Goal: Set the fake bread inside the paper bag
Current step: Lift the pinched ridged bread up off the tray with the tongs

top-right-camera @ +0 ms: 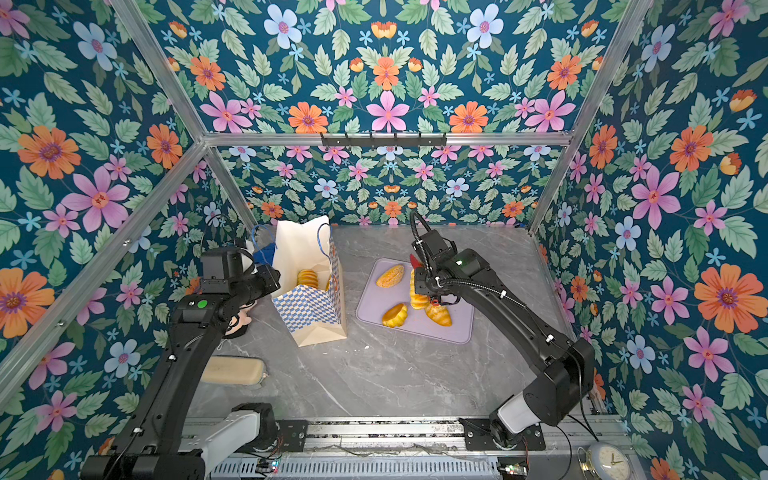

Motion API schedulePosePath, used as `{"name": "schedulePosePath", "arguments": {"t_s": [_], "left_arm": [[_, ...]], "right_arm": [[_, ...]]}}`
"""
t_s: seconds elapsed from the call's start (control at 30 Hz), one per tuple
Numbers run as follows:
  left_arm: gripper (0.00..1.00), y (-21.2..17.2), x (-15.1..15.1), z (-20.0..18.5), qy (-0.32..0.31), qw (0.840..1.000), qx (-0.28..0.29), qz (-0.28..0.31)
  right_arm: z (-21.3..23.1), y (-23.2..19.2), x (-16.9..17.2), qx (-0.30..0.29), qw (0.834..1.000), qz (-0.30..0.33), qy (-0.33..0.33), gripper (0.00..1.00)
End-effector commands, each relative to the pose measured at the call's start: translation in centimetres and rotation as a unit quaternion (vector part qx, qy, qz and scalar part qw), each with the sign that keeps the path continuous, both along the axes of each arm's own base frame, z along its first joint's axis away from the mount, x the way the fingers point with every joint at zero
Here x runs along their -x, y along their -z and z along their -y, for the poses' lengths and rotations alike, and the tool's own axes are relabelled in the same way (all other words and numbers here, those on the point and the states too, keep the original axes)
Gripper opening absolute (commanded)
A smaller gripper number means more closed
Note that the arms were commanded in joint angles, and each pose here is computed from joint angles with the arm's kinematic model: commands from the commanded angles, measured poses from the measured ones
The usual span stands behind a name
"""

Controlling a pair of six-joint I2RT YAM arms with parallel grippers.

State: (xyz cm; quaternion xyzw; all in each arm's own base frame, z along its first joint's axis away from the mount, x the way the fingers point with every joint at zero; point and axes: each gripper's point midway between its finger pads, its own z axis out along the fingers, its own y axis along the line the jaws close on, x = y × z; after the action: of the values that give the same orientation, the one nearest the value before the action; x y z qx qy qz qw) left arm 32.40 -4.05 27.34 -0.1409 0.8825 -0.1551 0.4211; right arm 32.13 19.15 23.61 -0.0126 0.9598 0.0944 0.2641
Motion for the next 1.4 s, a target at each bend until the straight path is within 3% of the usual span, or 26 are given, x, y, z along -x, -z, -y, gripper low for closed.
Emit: {"name": "schedulePosePath", "arguments": {"t_s": [0.0,0.83,1.37], "left_arm": [[0.17,-0.5,-0.2,0.0,0.001,1.000,0.000,0.011],[0.17,-0.8,-0.4,0.1,-0.002,1.000,0.009,0.015],[0.17,-0.9,-0.4,0.2,-0.002,1.000,0.010,0.017]], "right_arm": [[-0.4,-1.5,-0.4,-0.027,0.999,0.022,0.003,0.32],[1.0,-8.6,0.4,-0.070,0.992,0.106,0.002,0.31],[-0.9,-14.6,1.1,-0.146,0.975,0.161,-0.045,0.31]]}}
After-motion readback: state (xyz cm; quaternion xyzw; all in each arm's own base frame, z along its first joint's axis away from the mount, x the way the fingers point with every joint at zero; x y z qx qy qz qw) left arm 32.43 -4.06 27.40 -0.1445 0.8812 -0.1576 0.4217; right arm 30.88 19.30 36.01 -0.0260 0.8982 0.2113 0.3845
